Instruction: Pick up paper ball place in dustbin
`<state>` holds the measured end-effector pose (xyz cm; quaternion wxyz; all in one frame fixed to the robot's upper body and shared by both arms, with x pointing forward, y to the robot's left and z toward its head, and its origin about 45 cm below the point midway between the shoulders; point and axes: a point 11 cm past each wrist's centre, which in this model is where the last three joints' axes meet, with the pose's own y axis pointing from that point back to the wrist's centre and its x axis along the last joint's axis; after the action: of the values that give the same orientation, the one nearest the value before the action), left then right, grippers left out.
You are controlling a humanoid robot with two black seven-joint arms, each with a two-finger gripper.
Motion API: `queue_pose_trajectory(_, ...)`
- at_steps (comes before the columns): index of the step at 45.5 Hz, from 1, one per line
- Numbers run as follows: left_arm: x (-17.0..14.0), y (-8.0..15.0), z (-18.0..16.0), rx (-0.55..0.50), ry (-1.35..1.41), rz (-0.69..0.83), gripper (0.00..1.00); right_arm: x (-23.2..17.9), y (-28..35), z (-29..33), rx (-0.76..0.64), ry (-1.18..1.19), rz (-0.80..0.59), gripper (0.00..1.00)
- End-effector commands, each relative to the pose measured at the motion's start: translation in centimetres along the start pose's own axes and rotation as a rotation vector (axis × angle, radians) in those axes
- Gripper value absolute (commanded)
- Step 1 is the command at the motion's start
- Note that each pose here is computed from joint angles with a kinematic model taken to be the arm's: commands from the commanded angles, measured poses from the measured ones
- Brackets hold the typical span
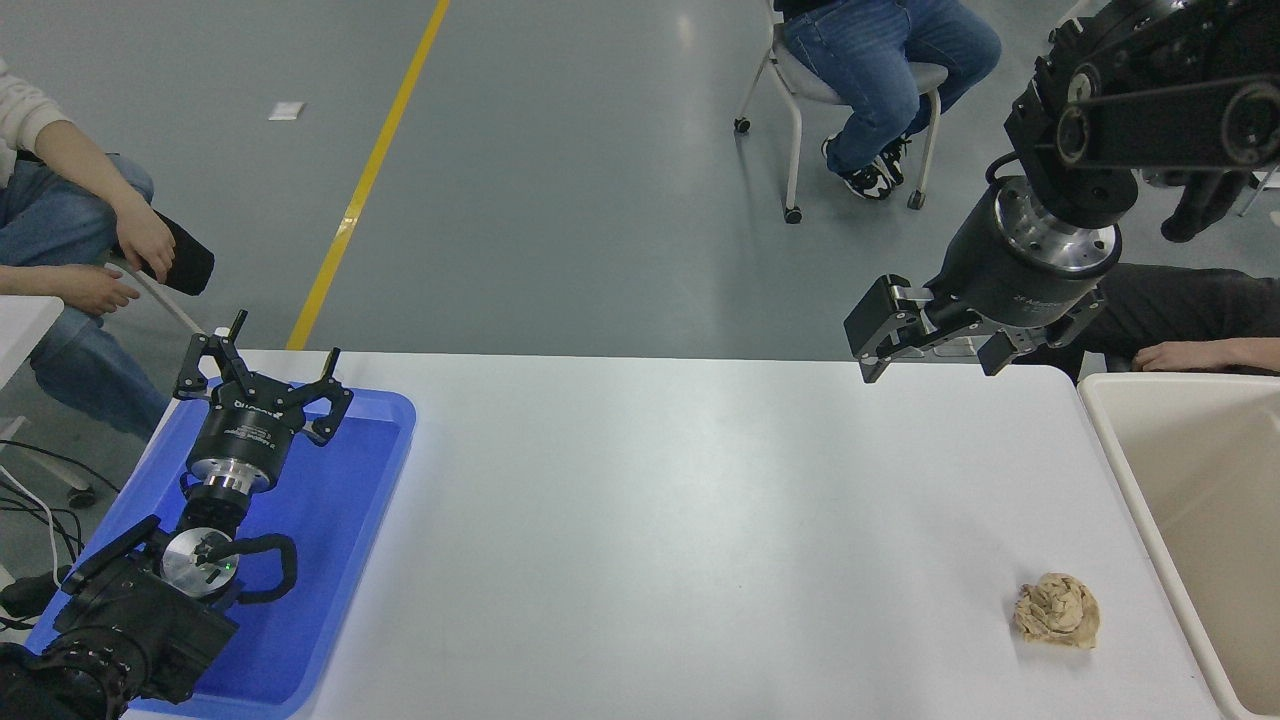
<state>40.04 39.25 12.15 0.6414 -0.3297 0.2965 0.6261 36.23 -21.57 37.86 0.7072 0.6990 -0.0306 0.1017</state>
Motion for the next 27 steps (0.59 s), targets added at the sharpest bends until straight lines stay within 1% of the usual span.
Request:
queue_pose_trajectory(1, 0.01, 0.01, 0.0, -0.001, 0.001, 0.001, 1.0, -0.27, -0.8, 0.4, -0.022, 0.022, -0.02, 1.0)
queue_pose_trajectory(27, 0.01, 0.01, -0.02, 0.0, 0.0, 0.001, 1.0, -0.34, -1.47, 0.05, -0.002, 0.023, -0.022, 1.0)
